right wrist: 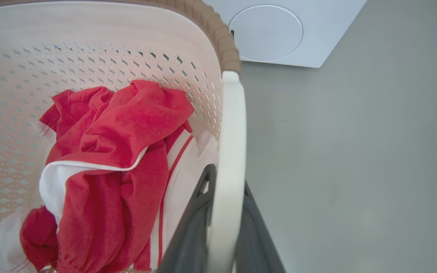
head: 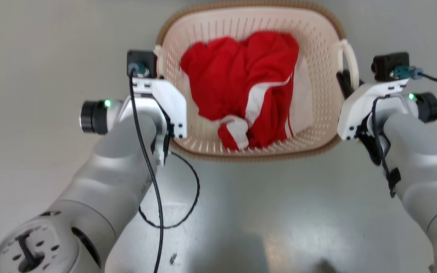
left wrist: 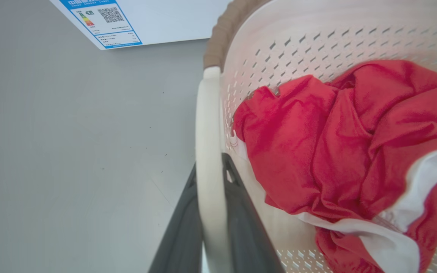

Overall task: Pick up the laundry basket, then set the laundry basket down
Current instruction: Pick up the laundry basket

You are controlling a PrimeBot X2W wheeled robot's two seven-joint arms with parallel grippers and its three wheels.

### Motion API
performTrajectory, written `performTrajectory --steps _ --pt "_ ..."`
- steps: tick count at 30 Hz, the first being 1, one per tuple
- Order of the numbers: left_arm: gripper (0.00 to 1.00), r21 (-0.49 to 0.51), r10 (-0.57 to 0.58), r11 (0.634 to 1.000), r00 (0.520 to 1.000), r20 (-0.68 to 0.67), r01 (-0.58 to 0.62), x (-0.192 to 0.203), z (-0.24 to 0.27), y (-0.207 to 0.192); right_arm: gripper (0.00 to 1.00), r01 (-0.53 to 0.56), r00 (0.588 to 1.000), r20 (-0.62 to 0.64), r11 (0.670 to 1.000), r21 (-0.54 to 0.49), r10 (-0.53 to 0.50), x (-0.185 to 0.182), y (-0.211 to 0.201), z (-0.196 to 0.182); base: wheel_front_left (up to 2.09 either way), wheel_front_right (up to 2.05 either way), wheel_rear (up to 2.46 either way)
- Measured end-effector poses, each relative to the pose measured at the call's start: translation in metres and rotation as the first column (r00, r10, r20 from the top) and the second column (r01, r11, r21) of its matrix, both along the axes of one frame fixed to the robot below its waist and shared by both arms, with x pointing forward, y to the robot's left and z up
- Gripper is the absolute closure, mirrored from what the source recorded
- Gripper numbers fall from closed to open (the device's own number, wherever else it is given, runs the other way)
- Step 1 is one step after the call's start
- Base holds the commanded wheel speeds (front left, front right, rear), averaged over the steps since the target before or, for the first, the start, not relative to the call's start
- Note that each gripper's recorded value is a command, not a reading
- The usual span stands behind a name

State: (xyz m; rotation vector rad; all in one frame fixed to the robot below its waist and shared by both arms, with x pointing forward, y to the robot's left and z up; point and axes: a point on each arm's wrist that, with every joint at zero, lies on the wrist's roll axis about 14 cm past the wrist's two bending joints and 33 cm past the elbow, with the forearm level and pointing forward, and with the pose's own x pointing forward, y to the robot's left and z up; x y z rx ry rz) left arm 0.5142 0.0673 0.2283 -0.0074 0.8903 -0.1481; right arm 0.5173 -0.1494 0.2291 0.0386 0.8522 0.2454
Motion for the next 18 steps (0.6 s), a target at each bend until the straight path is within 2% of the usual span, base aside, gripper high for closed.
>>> performTrajectory --steps 18 --pt "1.00 0.004 -0.060 0.998 0.998 -0.024 0.060 -0.050 0.067 0.002 1.00 -0.024 0.999 -0.022 1.000 0.006 0.025 -0.046 0.009 0.073 0.00 0.00 0.00"
